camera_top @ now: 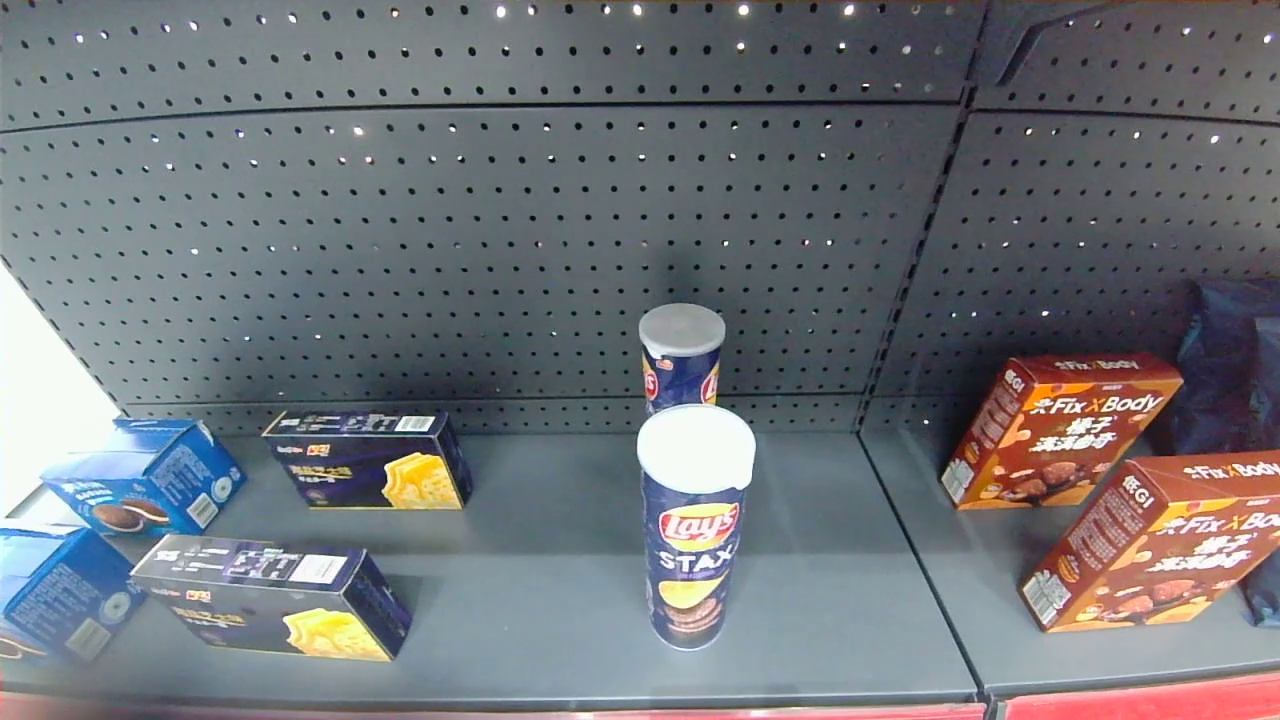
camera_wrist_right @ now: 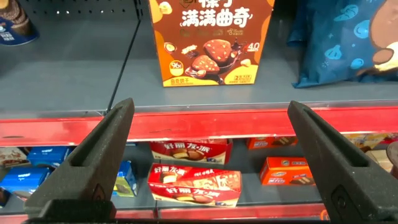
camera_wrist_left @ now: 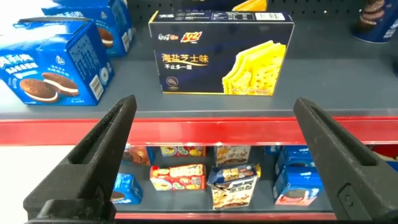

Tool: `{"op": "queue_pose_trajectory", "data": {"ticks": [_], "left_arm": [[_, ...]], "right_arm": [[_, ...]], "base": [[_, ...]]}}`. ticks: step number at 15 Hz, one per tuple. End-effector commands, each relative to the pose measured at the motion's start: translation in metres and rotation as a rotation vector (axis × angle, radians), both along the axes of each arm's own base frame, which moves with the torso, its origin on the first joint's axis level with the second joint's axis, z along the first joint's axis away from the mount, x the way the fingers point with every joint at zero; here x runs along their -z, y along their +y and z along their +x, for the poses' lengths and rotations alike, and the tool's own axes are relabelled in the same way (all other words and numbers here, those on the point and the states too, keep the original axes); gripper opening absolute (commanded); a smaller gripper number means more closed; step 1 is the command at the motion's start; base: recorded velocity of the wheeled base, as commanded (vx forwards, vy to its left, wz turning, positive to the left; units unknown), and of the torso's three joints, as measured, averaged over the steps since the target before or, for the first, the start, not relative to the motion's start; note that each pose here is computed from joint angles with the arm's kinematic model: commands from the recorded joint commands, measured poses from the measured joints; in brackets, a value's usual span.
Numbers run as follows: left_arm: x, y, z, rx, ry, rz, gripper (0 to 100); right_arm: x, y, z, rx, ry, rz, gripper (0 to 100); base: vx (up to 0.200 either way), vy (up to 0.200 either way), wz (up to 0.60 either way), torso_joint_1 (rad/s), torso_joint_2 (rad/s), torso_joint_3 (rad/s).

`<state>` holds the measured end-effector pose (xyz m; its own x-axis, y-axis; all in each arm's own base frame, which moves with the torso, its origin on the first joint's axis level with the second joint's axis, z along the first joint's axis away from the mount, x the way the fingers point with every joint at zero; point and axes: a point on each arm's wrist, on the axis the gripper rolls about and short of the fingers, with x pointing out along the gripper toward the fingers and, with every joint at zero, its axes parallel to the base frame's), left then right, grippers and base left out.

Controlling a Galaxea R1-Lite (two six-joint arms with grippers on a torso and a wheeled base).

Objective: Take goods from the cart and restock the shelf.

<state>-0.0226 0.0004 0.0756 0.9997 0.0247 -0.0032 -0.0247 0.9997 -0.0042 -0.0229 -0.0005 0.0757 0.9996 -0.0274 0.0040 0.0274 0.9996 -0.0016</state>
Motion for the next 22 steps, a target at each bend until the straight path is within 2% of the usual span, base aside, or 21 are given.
{"op": "queue_pose_trajectory", "data": {"ticks": [1,4,22], "left_arm": [[0.0000,0.0001,0.0001,-0.003,0.001,0.000,100],[0.0000,0.0000,0.0001,-0.001,0.001,0.000,100],[0.0000,0.0001,0.0001,-0.003,0.001,-0.003,100]], "right_arm": [[-0.0001,0.0000,0.0001,0.000,0.001,0.000,100],[-0.0001,0.0000,0.0001,0.000,0.001,0.000,100],[-0.0001,0.0000,0.0001,0.000,0.001,0.000,100]], "base": [[0.000,0.000,0.00,0.000,0.00,0.000],[-0.200,0.000,0.00,0.009,0.01,0.004],[0.000,0.000,0.00,0.000,0.00,0.000]]}}
